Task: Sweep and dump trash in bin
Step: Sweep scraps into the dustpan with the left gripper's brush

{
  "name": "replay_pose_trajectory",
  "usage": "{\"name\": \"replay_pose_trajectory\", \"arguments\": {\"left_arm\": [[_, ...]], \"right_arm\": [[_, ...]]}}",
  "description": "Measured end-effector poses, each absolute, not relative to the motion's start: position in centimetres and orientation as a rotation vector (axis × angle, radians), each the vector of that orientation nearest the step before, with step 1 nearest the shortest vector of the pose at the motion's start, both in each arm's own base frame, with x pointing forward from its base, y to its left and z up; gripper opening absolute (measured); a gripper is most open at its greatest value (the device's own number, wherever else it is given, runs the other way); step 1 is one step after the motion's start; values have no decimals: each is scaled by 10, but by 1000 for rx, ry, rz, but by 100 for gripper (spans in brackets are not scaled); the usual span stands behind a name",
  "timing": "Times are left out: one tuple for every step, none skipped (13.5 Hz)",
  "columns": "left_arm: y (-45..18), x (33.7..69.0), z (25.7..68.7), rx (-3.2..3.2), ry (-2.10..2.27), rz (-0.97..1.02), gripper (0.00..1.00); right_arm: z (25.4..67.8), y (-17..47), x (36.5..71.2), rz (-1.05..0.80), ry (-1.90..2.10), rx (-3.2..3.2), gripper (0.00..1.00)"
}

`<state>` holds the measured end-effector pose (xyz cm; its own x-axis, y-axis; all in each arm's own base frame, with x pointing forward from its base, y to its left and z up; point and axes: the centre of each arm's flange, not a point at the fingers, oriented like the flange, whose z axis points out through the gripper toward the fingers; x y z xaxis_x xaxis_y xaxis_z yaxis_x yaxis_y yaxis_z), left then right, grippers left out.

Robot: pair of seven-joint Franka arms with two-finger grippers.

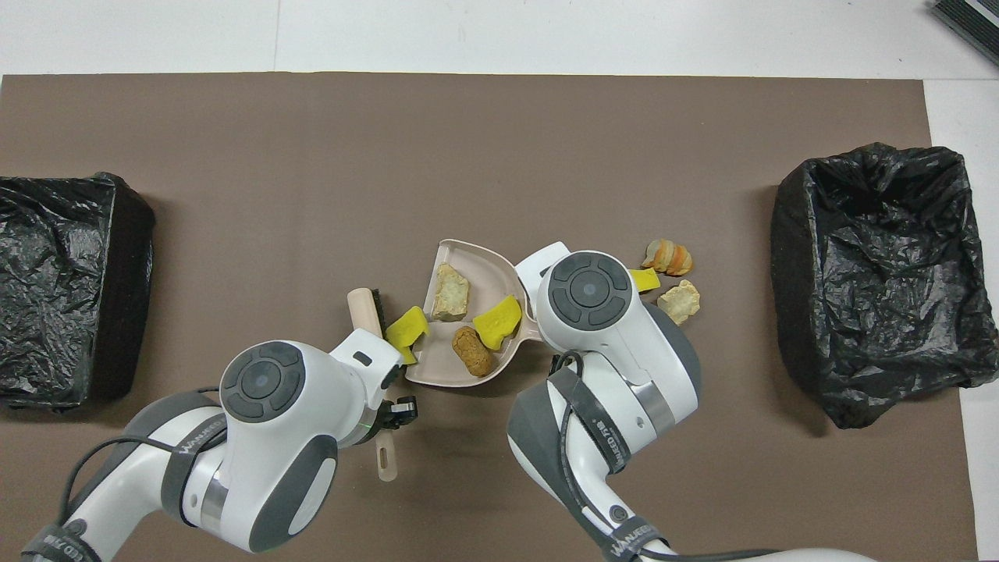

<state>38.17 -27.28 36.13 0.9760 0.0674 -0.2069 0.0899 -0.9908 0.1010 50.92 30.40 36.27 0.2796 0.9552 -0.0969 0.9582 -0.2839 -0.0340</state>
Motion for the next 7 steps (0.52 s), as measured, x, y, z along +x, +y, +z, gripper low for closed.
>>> {"name": "replay_pose_trajectory", "arguments": {"left_arm": [[-282, 378, 363, 2998, 50, -310, 27], [-292, 373, 366, 2984, -24, -304, 27], [-300, 370, 369, 2971, -85, -298, 27], [-307, 368, 373, 2960, -129, -291, 27], [-312, 367, 377, 2954, -152, -290, 27], [-314, 367, 382, 2954, -167, -311, 27], [-314, 368, 388, 2956, -179, -349, 27]], "right_arm": [[363, 304, 509, -153, 1861, 2488, 31], [363, 304, 509, -153, 1861, 2488, 31], [363, 304, 509, -153, 1861, 2488, 31], [363, 304, 509, -153, 1861, 2488, 31], [363, 304, 509, -153, 1861, 2488, 31], [363, 304, 509, -153, 1861, 2488, 31], [363, 304, 509, -153, 1861, 2488, 31]]}}
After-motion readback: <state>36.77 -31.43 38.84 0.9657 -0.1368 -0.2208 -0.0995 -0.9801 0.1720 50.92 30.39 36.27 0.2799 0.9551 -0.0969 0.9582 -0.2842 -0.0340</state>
